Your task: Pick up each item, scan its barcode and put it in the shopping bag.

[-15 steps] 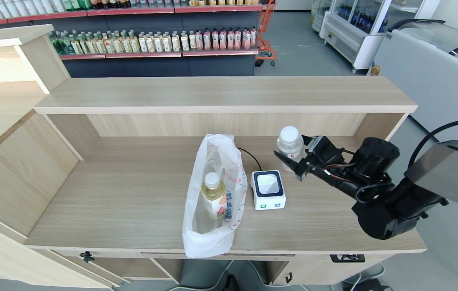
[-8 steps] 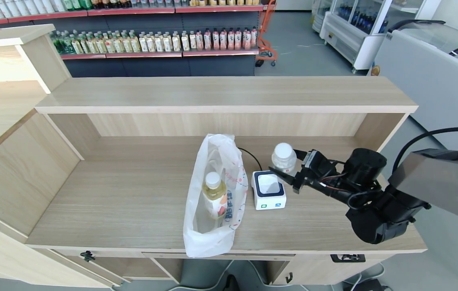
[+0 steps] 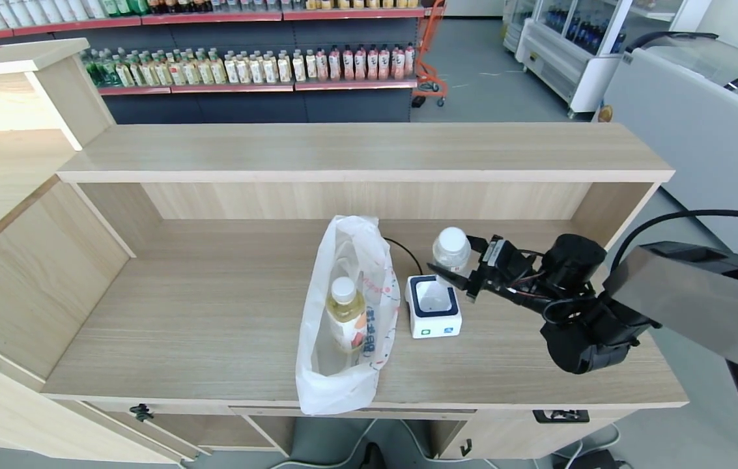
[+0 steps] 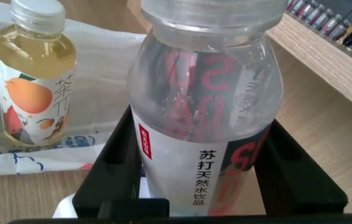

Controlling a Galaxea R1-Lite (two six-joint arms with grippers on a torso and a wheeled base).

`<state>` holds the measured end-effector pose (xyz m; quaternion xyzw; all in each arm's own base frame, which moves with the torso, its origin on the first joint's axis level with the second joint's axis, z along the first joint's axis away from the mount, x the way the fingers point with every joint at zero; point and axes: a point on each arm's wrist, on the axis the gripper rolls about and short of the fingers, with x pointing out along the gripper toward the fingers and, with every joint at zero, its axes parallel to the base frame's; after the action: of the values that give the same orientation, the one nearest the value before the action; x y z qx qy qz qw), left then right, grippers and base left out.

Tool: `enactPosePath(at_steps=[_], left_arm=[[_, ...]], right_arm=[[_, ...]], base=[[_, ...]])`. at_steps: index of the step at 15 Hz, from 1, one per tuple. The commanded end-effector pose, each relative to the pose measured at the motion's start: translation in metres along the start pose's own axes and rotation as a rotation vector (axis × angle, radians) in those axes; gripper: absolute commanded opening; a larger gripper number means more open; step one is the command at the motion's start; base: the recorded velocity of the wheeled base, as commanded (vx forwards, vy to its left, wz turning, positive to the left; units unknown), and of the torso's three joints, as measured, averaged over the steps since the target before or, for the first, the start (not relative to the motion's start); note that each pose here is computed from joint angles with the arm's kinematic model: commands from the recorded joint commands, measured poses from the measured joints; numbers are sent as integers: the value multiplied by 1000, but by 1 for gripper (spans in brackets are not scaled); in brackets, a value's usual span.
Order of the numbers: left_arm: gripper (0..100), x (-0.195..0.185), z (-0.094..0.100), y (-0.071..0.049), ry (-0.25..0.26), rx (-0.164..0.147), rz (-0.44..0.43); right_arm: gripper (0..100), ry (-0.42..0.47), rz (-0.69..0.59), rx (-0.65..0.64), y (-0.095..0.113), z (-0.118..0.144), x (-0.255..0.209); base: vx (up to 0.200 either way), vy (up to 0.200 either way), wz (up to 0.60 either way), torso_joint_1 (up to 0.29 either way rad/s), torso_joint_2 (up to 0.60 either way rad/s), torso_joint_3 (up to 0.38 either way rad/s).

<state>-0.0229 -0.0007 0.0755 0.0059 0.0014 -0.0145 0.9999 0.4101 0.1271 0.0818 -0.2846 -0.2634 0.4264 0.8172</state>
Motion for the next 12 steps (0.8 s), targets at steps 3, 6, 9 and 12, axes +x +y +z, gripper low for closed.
enactPosePath(at_steps=[3,6,9,12], left_arm=[[0,0,0,0,0,0,0],[0,0,0,0,0,0,0],[0,0,0,0,0,0,0],[0,0,0,0,0,0,0]], right_arm=[[0,-30,11,10,3,-24,13],[0,-62,36,2,6,-33,20],[0,-87,52,-2,9,-36,27],[0,-103,69,3,11,-41,30]], base=[[0,0,0,0,0,0],[0,0,0,0,0,0],[0,0,0,0,0,0],[0,0,0,0,0,0]])
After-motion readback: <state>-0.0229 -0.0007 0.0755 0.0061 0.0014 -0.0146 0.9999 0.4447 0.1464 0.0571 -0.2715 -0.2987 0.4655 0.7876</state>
